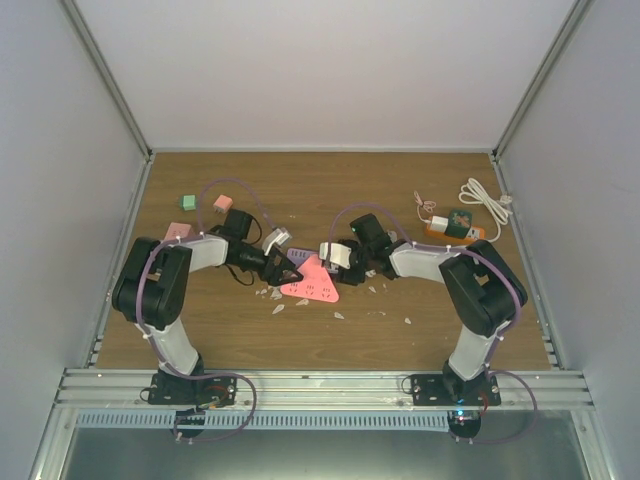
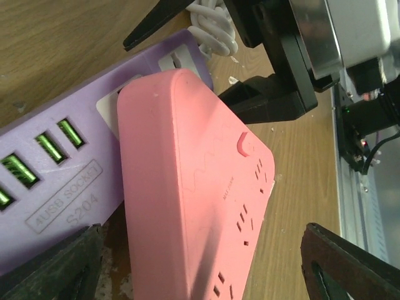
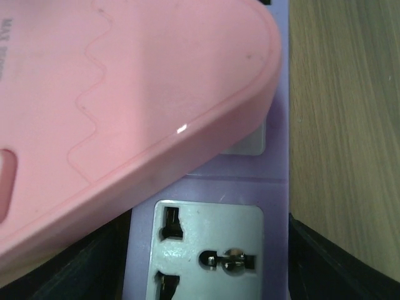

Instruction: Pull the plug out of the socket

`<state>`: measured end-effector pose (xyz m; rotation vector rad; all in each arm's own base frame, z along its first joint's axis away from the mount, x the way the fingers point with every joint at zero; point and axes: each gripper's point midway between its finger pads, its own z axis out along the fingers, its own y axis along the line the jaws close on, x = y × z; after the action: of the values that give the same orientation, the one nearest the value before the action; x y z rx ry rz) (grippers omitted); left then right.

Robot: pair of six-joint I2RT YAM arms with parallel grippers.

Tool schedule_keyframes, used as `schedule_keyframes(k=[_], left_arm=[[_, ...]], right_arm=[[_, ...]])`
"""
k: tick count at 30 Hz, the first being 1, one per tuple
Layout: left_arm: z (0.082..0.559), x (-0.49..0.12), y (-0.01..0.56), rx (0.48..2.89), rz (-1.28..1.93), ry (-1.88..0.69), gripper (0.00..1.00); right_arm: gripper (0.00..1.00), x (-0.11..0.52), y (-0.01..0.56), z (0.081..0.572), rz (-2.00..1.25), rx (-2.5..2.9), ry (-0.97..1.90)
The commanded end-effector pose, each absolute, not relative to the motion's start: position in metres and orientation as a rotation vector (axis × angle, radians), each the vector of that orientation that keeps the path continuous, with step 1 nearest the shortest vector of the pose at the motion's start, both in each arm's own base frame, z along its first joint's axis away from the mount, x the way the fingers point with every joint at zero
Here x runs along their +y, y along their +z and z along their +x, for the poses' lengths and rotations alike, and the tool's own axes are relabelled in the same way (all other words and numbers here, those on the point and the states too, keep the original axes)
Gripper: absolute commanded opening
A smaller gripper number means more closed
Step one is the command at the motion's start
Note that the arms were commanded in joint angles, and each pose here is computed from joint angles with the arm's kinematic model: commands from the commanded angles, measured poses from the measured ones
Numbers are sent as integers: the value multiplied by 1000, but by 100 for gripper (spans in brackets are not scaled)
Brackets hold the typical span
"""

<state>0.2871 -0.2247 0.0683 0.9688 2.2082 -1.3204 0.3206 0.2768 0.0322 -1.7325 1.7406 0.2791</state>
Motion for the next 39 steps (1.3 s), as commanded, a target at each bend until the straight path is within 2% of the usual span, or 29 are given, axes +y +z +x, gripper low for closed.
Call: schedule_keyframes(k=[1,4,8,22,33,39], left_arm=[[297,-219,82,2124,991,-1203,88],[302,-215,92,2078,1017,-1108,90],[299,-216,92,2058,1103,-1053,91],[289,-228,67,2184,982,-1314,85],[286,-241,54,2220,951,-1467,83],[284,-250,59,2177,934,-1609,72]], right_arm=[[73,277,43,324,-1698,1754,344],[76,273,48,327,-1682,1752,352],[75,270,48,327,-1681,1747,348],[43,271,40,326,-1698,1758,360],[29,273,37,321,-1724,1749,399],[24,274,37,315,-1753,1730,427]])
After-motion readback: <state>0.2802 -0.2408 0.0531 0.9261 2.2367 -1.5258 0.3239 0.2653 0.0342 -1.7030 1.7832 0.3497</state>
